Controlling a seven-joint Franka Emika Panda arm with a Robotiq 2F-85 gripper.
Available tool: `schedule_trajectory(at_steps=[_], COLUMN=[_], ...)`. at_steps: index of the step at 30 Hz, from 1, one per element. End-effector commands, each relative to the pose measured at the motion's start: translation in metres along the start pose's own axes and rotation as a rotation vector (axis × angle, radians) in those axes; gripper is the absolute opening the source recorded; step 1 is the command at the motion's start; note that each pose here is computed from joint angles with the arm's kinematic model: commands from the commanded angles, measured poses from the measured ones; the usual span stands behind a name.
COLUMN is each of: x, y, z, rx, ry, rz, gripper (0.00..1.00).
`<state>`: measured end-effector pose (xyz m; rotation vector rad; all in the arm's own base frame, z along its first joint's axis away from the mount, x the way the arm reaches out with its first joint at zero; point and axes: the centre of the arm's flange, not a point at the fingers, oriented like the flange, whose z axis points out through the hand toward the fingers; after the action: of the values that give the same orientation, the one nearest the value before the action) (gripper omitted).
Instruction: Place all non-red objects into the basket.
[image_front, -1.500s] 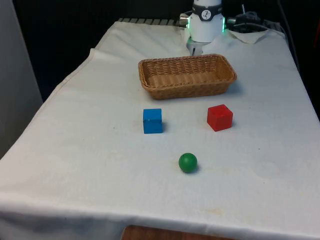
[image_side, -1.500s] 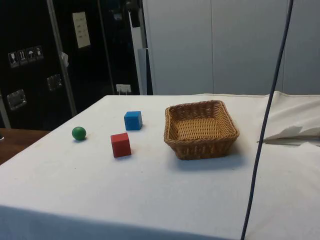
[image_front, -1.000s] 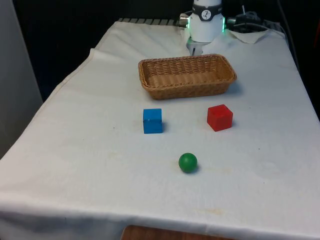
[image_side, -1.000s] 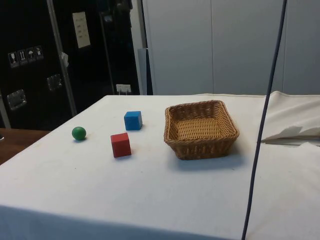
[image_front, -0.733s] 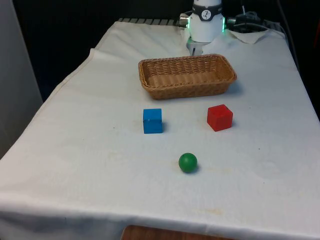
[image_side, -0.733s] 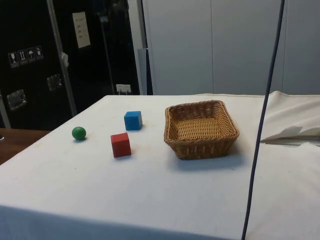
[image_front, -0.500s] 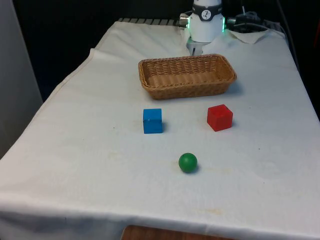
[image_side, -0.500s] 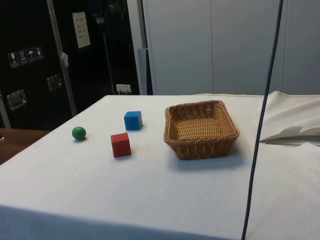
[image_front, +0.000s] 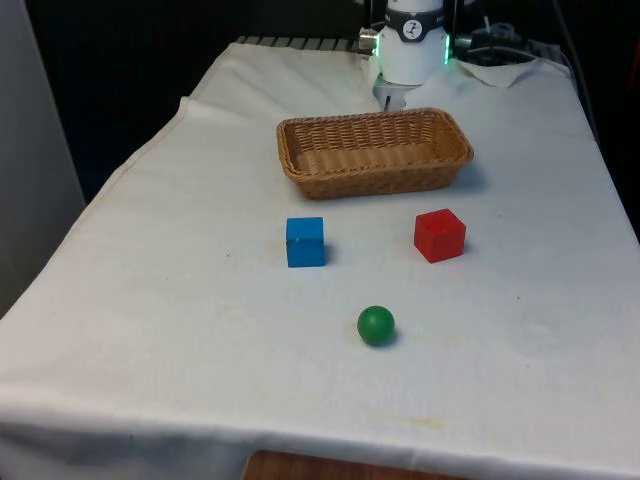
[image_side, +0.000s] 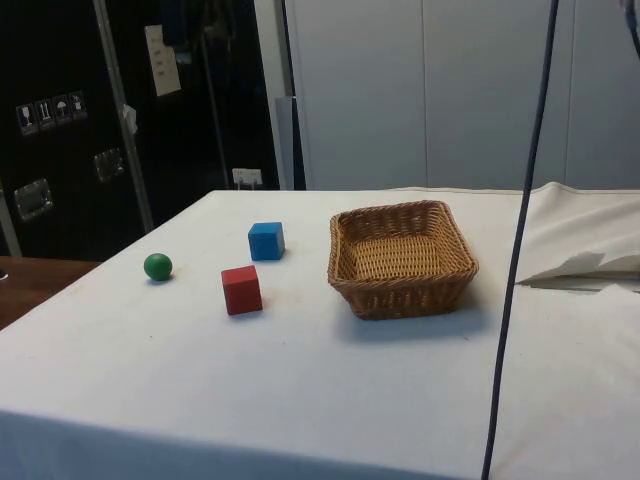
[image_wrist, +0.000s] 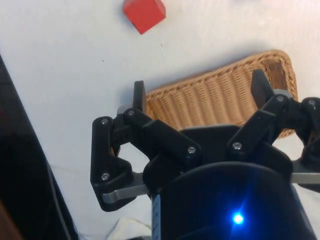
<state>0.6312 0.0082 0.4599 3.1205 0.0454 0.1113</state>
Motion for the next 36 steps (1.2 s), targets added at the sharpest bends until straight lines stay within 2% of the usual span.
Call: schedule_trajectory(at_steps=[1,6,9,13,18,19,20,26,27,28,35,36], x=[0.001,0.013,0.013,0.024,0.040,0.035,0.042,0.059,0.058,0.061,0.070,0.068], y=[0.000,-0.005,-0.004,-0.014,-0.014,-0.014,-0.013,-0.005,-0.007,-0.004,0.002,0.002], z=[0.002,0.011,0.011,0.016,0.030,0.026,0.032,0.050,0.048,0.053,0.072,0.070], rx=[-0.001,-0.004,-0.009,-0.011,-0.020,-0.024,-0.023,-0.029,-0.038,-0.029,-0.018,-0.027], ry=[0.006,0.031,0.033,0.035,0.028,0.034,0.027,0.027,0.030,0.026,0.027,0.026], rz=[0.000,-0.002,-0.005,-0.008,-0.016,-0.015,-0.016,-0.015,-0.015,-0.015,-0.012,-0.011], gripper=[1.00,1.00,1.00,1.00,1.00,1.00,1.00,1.00,1.00,1.00,1.00,1.00])
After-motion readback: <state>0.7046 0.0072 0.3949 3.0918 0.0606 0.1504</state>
